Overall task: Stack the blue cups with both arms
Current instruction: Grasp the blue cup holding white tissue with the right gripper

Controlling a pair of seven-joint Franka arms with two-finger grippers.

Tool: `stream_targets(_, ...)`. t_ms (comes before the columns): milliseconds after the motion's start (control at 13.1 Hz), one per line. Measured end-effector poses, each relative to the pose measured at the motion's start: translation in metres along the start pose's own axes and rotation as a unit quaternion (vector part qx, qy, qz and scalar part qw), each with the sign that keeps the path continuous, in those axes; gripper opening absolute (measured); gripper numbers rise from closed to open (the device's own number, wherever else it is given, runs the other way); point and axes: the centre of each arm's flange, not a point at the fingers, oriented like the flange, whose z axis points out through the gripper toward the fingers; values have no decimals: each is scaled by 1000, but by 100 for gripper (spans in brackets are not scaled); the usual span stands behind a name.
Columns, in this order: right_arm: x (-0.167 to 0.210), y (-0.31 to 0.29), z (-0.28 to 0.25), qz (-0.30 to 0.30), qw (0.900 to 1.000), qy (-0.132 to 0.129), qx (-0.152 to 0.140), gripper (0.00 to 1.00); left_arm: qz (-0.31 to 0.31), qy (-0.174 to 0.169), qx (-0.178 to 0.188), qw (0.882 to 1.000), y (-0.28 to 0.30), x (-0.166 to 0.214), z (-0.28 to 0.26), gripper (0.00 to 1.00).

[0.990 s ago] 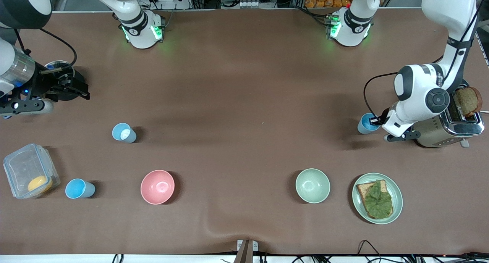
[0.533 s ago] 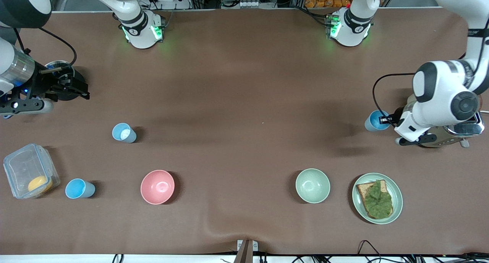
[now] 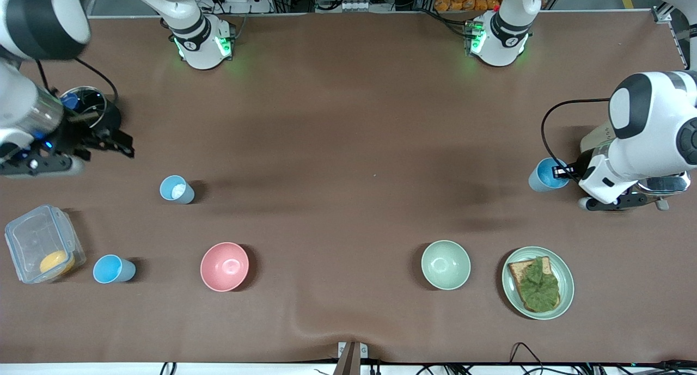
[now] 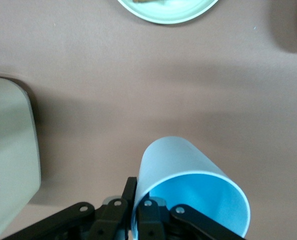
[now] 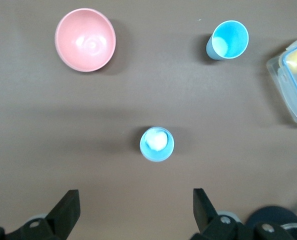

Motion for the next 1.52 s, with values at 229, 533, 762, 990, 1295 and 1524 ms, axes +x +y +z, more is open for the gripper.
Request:
stream_targets(229,10,21,83,17,1000,-14,1,100,5,11,-3,1000,37,-7,-17,5)
stream_targets(533,28,55,162,-1,1000,-25,2,100,22,28,-7,999,93,-28,-72,5)
stream_targets(762,23,79,213,-12,1000,-17,2,100,28,27,-6,999,108,-43,-123,5)
stream_targets(990,10,75,235,-15,1000,-23,3,100,37,36,-8,999,125,-56,-150,5)
stream_targets(1295,-11,72,266,-15,1000,-20,3,100,32,37,-9,999,120,-57,-155,5)
stream_targets(1524,-19,71,275,-15,1000,-25,3,100,31,36,-9,999,119,-57,-154,5)
